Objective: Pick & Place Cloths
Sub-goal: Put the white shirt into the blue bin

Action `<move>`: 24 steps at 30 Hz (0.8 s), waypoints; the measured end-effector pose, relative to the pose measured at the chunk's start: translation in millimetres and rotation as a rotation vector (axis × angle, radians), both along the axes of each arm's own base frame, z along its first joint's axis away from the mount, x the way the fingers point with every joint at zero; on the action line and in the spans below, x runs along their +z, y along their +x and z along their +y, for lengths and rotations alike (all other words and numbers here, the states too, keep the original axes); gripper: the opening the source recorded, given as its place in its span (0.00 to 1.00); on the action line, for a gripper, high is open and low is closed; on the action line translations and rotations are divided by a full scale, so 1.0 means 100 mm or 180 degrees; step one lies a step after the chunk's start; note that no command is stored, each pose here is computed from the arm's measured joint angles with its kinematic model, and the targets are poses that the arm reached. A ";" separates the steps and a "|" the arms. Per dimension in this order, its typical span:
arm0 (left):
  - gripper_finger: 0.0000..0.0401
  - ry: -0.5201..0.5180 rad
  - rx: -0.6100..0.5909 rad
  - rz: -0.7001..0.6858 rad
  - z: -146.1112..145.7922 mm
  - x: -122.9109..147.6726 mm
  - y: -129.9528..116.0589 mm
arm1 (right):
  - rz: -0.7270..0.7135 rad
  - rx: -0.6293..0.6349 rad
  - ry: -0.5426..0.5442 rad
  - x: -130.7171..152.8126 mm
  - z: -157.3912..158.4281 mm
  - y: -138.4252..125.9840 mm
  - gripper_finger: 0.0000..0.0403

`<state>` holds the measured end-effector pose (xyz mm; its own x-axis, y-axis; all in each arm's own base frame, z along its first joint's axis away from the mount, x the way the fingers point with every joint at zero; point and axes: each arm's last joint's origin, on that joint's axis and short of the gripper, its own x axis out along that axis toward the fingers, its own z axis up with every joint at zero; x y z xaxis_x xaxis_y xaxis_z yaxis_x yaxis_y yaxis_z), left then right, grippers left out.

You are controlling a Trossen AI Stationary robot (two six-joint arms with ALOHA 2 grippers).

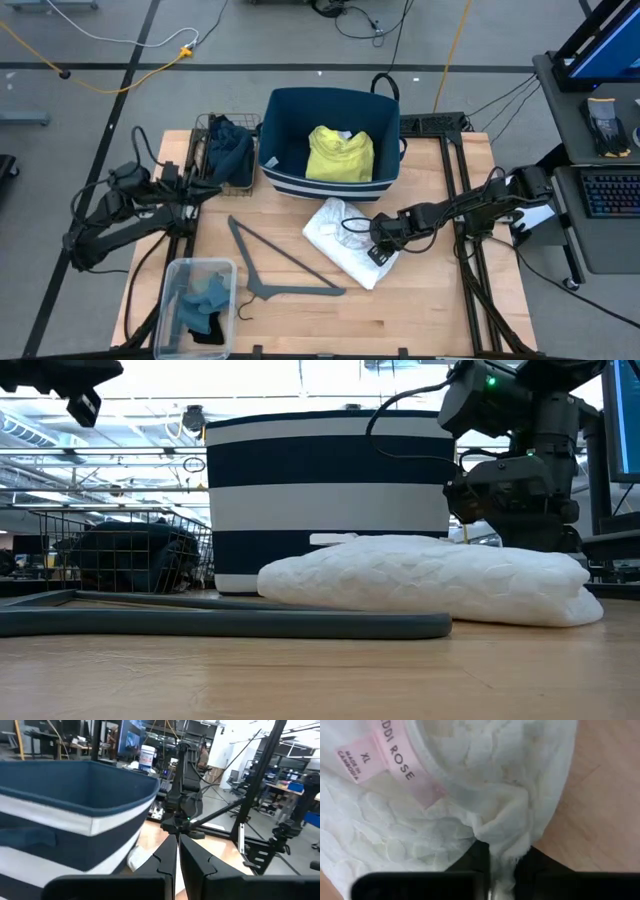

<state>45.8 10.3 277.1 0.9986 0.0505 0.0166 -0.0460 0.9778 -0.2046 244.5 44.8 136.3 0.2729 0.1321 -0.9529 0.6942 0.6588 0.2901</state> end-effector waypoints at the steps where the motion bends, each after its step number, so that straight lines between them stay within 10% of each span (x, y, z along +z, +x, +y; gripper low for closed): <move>1: 0.05 -0.0017 -0.0022 0.0007 0.00 -0.03 0.00 | -0.0010 0.0000 0.0002 0.00 0.00 0.00 0.07; 24: 0.05 -0.0328 0.0726 0.0142 0.17 -0.47 0.18 | -0.1192 -0.0113 0.0582 0.72 0.22 -0.14 0.07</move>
